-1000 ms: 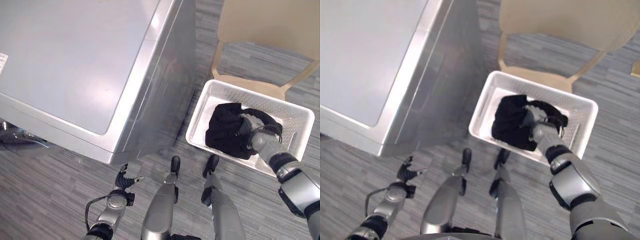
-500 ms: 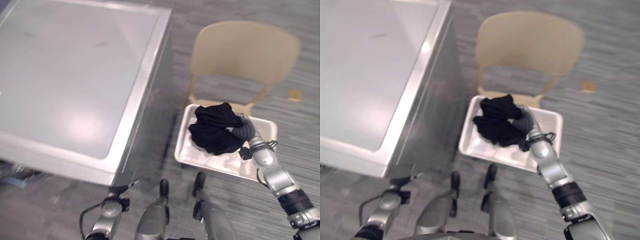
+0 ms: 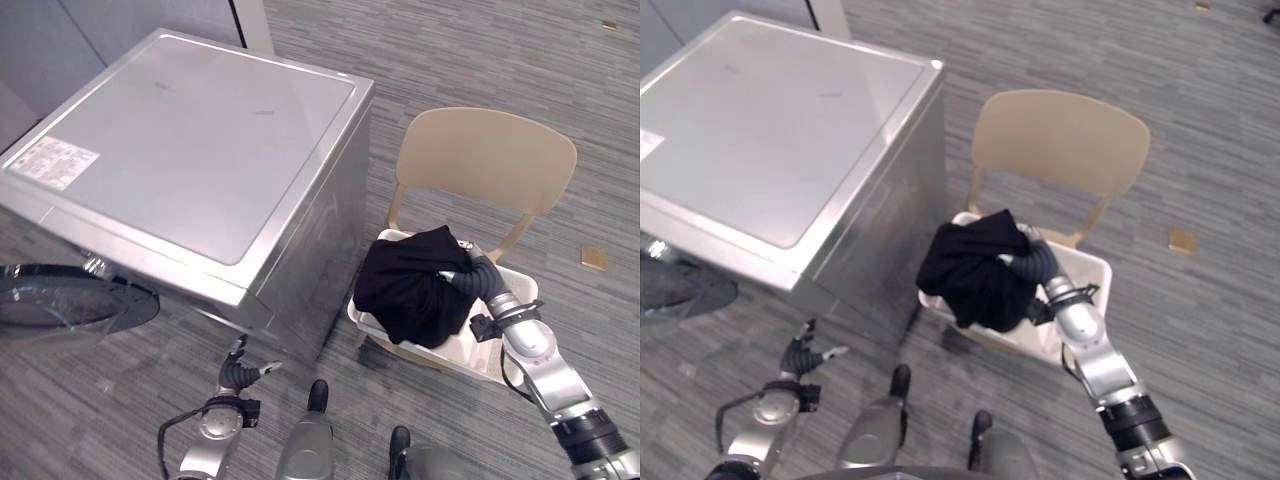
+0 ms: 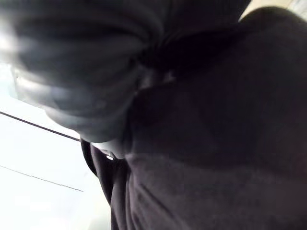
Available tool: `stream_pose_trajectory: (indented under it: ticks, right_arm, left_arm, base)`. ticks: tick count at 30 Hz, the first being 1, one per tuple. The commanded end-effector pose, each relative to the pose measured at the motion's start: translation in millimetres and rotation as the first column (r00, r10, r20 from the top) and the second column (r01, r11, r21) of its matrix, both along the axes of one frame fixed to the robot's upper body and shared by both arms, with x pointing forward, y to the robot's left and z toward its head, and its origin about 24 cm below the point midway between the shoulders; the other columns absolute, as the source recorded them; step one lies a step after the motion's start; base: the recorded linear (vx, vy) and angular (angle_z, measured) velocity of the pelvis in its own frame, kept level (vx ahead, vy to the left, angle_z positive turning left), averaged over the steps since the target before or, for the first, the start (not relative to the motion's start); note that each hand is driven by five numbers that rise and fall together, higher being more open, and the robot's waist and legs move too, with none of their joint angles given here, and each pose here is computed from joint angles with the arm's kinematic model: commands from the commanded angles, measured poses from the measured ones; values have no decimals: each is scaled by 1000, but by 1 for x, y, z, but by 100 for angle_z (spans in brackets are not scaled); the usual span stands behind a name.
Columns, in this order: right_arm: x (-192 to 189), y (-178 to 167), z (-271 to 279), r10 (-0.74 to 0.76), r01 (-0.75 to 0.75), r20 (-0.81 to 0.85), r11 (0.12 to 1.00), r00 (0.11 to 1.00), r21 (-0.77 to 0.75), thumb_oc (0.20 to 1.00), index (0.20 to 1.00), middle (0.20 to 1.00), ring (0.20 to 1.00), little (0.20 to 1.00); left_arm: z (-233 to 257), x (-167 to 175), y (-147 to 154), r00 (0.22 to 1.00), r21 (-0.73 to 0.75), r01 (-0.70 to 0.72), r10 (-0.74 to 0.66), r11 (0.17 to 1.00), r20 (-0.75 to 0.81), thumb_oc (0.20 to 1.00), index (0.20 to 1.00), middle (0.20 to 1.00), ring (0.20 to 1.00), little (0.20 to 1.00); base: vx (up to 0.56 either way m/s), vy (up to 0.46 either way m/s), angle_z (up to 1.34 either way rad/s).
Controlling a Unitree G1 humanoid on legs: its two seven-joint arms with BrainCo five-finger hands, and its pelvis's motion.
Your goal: Grab the laundry basket,head to the washer,open it,put in the laundry and shut it.
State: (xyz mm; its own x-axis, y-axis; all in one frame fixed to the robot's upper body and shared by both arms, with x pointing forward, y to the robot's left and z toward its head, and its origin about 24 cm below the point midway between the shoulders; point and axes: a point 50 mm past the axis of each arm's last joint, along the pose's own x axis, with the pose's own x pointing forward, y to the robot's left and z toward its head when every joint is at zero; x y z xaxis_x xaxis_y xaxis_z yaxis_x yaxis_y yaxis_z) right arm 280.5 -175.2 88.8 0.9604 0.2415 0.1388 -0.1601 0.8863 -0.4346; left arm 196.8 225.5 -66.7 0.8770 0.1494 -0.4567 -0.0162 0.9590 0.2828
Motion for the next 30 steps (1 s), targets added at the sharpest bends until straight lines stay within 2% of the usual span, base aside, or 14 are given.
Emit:
stream_pose_trajectory:
  ticks: [1, 5, 6, 9, 13, 14, 19, 21, 22, 26, 27, 28, 29, 30]
  right_arm:
    - [3, 12, 26, 40, -55, 133, 993, 990, 107, 200, 200, 200, 200, 200]
    - [1, 21, 24, 92, -104, 115, 990, 989, 99, 200, 200, 200, 200, 200]
    - [-3, 25, 25, 133, -142, 109, 986, 985, 85, 200, 200, 200, 200, 200]
    - [-3, 33, 27, 179, -190, 107, 977, 978, 96, 200, 200, 200, 200, 200]
    - [-2, 44, 19, 214, -221, 56, 956, 975, 192, 200, 200, 200, 200, 200]
    - [0, 52, 12, 238, -232, 11, 933, 971, 276, 200, 200, 200, 200, 200]
    - [9, 79, 13, 305, -277, -12, 879, 952, 388, 200, 200, 200, 200, 200]
    - [12, 94, 22, 343, -317, 16, 850, 939, 421, 200, 200, 200, 200, 200]
    - [11, 110, 29, 394, -366, 36, 811, 919, 456, 200, 200, 200, 200, 200]
    - [7, 137, 42, 479, -442, 72, 729, 875, 522, 200, 200, 200, 200, 200]
    - [6, 144, 44, 502, -460, 78, 706, 861, 539, 200, 200, 200, 200, 200]
    - [3, 151, 46, 525, -475, 81, 679, 847, 560, 200, 200, 200, 200, 200]
    - [2, 156, 47, 542, -486, 85, 659, 836, 574, 388, 388, 388, 388, 388]
    - [-1, 163, 49, 567, -508, 91, 640, 819, 577, 1000, 1000, 1000, 1000, 1000]
  left_arm:
    - [20, 15, 0, 993, 3, 20, -20, 1000, 114, 1000, 1000, 1000, 1000, 1000]
    - [33, 20, -8, 980, 25, 106, -109, 994, 165, 1000, 1000, 1000, 1000, 1000]
    - [46, 26, -17, 957, 47, 184, -190, 982, 220, 1000, 1000, 1000, 1000, 1000]
    - [64, 39, -41, 909, 38, 291, -288, 956, 302, 1000, 1000, 1000, 1000, 1000]
    - [85, 52, -78, 828, 23, 429, -403, 903, 391, 1000, 1000, 1000, 1000, 1000]
    - [93, 56, -92, 793, 20, 476, -440, 879, 422, 1000, 1000, 1000, 1000, 1000]
    - [112, 65, -120, 711, 32, 568, -511, 822, 483, 1000, 1000, 1000, 1000, 1000]
    - [117, 70, -132, 694, 15, 585, -510, 811, 508, 1000, 1000, 1000, 1000, 1000]
    - [119, 75, -144, 679, 29, 603, -532, 797, 506, 1000, 1000, 1000, 1000, 1000]
    - [119, 79, -162, 646, 82, 635, -586, 768, 488, 1000, 1000, 1000, 1000, 1000]
    - [118, 81, -164, 647, 85, 636, -591, 767, 482, 561, 561, 561, 561, 561]
    - [115, 82, -167, 651, 89, 635, -593, 767, 474, 200, 200, 200, 200, 200]
    - [114, 83, -168, 658, 88, 630, -591, 771, 468, 200, 200, 200, 200, 200]
    - [112, 85, -166, 674, 95, 611, -579, 786, 459, 200, 200, 200, 200, 200]
  base:
    - [-323, 19, 63]
    - [-232, 8, 45]
    - [-174, 12, 80]
    - [-131, 63, 62]
    - [28, 140, 83]
    - [30, 137, 62]
    - [0, 109, 18]
    - [-20, 94, 5]
    - [-30, 63, 1]
    - [-27, 46, -1]
    - [-22, 32, -2]
    - [-17, 24, -5]
    - [0, 0, 0]
    - [3, 13, -5]
